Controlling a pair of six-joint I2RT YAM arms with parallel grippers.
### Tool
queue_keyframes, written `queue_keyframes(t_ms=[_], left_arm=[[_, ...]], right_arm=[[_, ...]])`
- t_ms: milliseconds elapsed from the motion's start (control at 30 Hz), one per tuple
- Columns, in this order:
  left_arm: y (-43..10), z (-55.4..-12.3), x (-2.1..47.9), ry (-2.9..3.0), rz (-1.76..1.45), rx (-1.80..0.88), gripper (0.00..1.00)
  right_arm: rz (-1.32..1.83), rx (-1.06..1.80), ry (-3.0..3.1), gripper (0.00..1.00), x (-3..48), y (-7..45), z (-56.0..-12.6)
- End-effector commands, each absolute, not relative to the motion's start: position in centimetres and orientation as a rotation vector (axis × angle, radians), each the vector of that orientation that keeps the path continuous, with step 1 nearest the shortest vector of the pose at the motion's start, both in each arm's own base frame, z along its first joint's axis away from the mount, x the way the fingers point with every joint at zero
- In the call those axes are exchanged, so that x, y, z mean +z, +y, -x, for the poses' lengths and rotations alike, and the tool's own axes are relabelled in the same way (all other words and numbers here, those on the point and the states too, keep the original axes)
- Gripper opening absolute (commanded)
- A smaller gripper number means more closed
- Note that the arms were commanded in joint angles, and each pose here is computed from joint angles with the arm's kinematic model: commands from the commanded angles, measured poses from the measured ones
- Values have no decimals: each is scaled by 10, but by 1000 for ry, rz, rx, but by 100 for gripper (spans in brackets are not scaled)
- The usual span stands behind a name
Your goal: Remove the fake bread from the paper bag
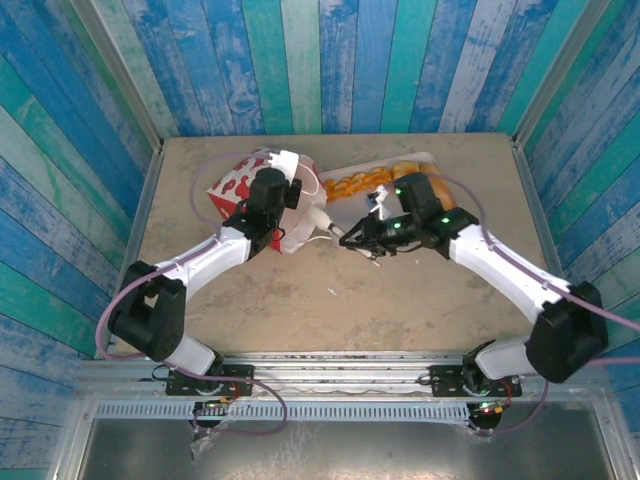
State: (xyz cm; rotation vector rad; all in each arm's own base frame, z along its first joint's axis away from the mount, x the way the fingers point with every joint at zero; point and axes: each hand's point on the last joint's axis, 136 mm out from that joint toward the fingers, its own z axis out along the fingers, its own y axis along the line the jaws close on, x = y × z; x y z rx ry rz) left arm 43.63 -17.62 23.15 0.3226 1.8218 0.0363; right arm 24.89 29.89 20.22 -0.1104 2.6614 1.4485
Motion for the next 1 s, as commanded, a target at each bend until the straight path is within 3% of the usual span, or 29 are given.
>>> queue_keyframes(t_ms=[0, 567, 967], left_arm=[[-181, -420, 262, 1743, -365, -42, 0], [-185, -414, 257, 1747, -386, -76, 0], [-184, -410, 268, 1701, -418, -63, 0]], right_arm=[[200, 1490, 2619, 31, 211, 329, -255], [27, 1461, 2588, 42, 171, 374, -328], [92, 1463, 2615, 45, 159, 394, -327]])
